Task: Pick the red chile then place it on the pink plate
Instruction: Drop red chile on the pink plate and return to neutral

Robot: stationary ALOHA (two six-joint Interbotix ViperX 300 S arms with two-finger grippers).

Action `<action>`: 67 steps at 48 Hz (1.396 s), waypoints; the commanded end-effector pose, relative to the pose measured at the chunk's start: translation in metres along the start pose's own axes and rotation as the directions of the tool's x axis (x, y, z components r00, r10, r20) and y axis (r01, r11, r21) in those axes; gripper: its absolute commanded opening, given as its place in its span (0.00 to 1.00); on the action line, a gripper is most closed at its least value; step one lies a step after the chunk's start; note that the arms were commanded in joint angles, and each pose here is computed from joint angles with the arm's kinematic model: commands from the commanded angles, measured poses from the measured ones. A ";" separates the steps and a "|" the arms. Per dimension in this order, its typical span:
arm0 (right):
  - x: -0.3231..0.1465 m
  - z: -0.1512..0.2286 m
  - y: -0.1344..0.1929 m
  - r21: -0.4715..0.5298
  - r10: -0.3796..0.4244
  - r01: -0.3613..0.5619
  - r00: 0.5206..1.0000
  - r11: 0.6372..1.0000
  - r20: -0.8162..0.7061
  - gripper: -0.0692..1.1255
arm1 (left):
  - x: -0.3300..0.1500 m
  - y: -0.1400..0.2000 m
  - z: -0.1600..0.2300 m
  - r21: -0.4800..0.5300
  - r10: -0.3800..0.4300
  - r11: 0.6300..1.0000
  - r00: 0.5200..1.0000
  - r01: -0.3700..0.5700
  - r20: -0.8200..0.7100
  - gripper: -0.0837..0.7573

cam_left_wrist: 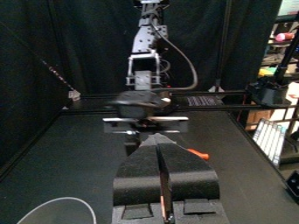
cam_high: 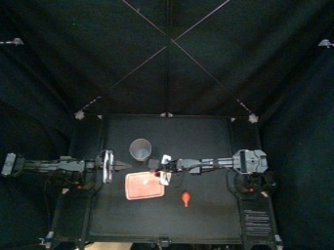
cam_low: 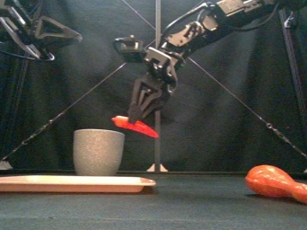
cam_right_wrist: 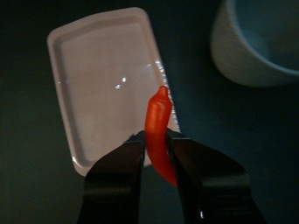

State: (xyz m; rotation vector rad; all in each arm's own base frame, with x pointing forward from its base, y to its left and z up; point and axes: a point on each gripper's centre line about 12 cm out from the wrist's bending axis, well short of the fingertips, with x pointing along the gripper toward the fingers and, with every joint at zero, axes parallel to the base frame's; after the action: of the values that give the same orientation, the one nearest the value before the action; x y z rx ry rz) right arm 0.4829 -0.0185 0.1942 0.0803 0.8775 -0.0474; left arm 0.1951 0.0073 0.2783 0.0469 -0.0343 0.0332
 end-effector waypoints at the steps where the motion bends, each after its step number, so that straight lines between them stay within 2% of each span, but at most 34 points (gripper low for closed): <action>1: 0.007 0.026 0.022 -0.044 0.026 -0.023 0.998 0.999 0.063 0.59 | 0.002 0.001 0.004 0.003 0.003 1.000 1.000 -0.003 0.011 0.07; 10: 0.044 0.023 0.028 -0.057 0.025 -0.025 1.000 0.998 0.008 0.65 | 0.001 0.001 0.006 0.003 0.003 1.000 1.000 -0.003 0.017 0.07; 21: 0.047 0.019 0.025 -0.065 0.014 -0.015 1.000 0.998 -0.010 0.79 | 0.000 0.001 0.004 0.002 0.003 1.000 1.000 -0.003 0.003 0.07; 25: 0.035 0.024 0.020 -0.076 0.002 -0.001 1.000 0.997 0.006 0.79 | -0.001 0.001 0.005 0.003 0.004 1.000 1.000 -0.004 0.004 0.07; 34: -0.021 0.041 0.014 -0.100 -0.011 0.025 0.990 0.995 0.142 0.79 | -0.003 0.002 0.003 0.004 0.010 1.000 1.000 -0.010 -0.002 0.07; 44: -0.084 0.031 0.007 -0.080 -0.007 0.029 0.964 0.996 0.265 0.79 | -0.003 0.003 0.003 0.004 0.015 1.000 1.000 -0.015 -0.002 0.07; 50: -0.129 0.018 -0.002 -0.069 -0.013 0.043 0.923 0.997 0.385 0.79 | -0.004 0.003 0.002 0.004 0.015 1.000 1.000 -0.015 -0.005 0.07; 56: -0.177 0.006 -0.008 -0.061 -0.018 0.058 0.861 0.996 0.509 0.79 | -0.004 0.003 0.002 0.005 0.016 1.000 1.000 -0.016 -0.008 0.07; 61: -0.220 -0.010 -0.011 -0.055 -0.020 0.068 0.792 0.996 0.611 0.79 | -0.004 0.003 0.002 0.005 0.017 1.000 1.000 -0.017 -0.008 0.07; 67: -0.266 -0.039 -0.012 -0.051 -0.015 0.075 0.687 0.996 0.726 0.79 | -0.004 0.003 0.001 0.005 0.017 1.000 1.000 -0.017 -0.010 0.07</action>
State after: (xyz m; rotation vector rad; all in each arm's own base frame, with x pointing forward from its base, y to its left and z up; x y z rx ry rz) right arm 0.3117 -0.0253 0.3549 -0.0296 0.1839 -0.0794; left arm 0.1897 0.0099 0.2742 0.0468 -0.0109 0.0483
